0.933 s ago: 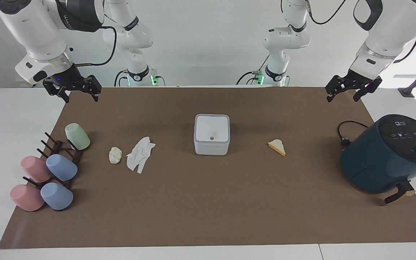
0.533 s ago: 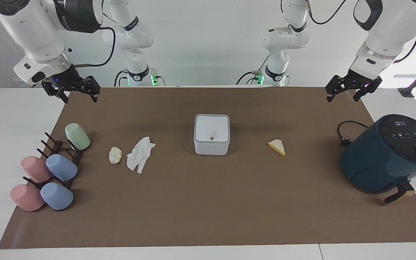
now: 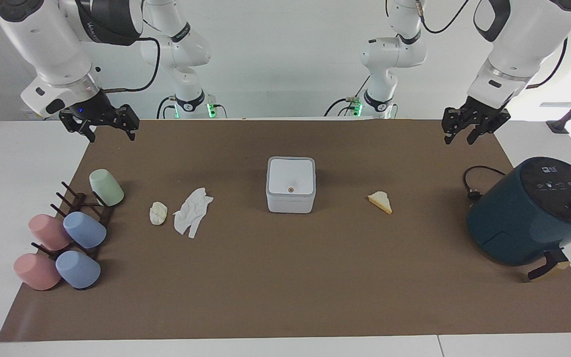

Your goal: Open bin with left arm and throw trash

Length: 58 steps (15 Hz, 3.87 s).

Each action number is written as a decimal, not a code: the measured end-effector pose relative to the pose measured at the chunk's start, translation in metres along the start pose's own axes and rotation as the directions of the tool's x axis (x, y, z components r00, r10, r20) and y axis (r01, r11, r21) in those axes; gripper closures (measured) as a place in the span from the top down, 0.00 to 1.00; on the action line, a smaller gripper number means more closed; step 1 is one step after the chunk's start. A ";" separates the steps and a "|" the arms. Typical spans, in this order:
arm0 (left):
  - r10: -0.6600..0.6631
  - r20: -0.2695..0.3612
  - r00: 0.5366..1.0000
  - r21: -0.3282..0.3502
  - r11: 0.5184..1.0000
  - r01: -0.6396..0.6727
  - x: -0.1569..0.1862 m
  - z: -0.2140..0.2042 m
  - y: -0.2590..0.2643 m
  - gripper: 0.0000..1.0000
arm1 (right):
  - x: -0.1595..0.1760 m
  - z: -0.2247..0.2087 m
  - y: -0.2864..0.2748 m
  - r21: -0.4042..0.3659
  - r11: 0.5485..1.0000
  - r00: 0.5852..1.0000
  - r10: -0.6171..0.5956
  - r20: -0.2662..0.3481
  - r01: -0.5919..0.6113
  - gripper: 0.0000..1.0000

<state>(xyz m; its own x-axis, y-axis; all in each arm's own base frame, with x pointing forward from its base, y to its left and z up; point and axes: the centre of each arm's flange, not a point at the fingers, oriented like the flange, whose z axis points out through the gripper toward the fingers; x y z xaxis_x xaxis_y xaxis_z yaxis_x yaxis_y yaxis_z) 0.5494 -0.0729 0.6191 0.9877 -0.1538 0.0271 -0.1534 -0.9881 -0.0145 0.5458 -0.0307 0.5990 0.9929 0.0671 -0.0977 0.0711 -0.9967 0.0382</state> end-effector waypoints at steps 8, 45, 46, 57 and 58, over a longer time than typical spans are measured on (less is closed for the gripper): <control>0.074 -0.113 0.991 -0.070 0.994 -0.082 0.000 0.046 0.154 0.01 | 0.003 -0.001 -0.003 0.025 1.000 1.000 -0.002 -0.020 0.002 1.00; -0.169 0.034 0.985 -0.056 0.984 0.171 -0.025 0.061 0.056 0.43 | 0.045 0.285 -0.012 0.025 0.993 0.986 -0.107 -0.124 0.111 0.03; -0.182 0.025 0.983 -0.057 0.981 0.183 -0.025 0.057 0.041 0.54 | 0.046 0.283 -0.012 0.025 0.993 0.987 -0.107 -0.124 0.111 0.03; -0.163 0.038 0.986 -0.036 0.986 0.165 -0.024 -0.019 -0.039 1.00 | 0.060 0.088 -0.241 0.096 0.992 0.995 0.090 -0.040 -0.086 0.03; -0.163 0.039 0.986 -0.034 0.986 0.164 -0.021 -0.021 -0.039 1.00 | 0.053 0.088 -0.273 0.123 0.981 0.987 0.156 -0.033 -0.151 0.03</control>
<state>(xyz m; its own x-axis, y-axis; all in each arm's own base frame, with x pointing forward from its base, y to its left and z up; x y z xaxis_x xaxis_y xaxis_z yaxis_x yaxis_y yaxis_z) 0.5339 -0.0309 0.6401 0.9999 0.0094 -0.0098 0.0096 -0.9997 0.0239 0.5703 0.2409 0.4960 0.9944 -0.0882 -0.0579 -0.0921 -0.9933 -0.0701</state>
